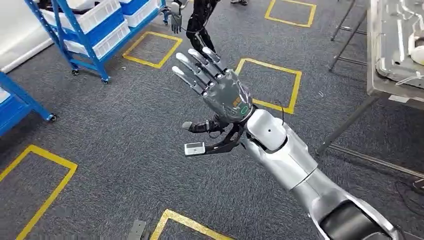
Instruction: Take the parts from the cabinet and place them on the table.
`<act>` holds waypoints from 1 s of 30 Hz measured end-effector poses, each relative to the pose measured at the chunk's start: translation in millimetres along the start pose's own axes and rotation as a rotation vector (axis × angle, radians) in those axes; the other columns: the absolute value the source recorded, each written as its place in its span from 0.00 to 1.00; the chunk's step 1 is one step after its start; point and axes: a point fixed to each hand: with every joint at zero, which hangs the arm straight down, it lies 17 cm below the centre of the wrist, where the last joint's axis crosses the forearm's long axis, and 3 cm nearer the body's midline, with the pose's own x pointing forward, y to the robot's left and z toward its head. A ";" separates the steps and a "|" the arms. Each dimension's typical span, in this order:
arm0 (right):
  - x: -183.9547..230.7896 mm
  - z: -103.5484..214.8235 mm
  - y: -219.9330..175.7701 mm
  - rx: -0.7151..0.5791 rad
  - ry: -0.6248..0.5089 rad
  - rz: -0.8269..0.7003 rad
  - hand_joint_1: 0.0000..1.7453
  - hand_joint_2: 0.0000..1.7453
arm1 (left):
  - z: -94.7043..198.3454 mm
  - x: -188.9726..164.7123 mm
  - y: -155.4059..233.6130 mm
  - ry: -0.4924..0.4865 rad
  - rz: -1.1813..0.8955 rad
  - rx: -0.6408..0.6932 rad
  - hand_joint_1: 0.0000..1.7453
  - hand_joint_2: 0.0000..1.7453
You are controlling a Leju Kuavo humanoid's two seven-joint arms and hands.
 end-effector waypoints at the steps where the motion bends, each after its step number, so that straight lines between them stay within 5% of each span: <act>1: 0.2 0.7 0.8 0.002 0.000 -0.001 0.00 0.00 | -0.3 0.6 0.2 -0.001 -0.003 0.001 0.00 0.00; 30: 16.7 11.2 8.2 0.007 0.002 -0.026 0.00 0.00 | 2.1 -8.2 13.0 0.007 -0.008 0.050 0.00 0.00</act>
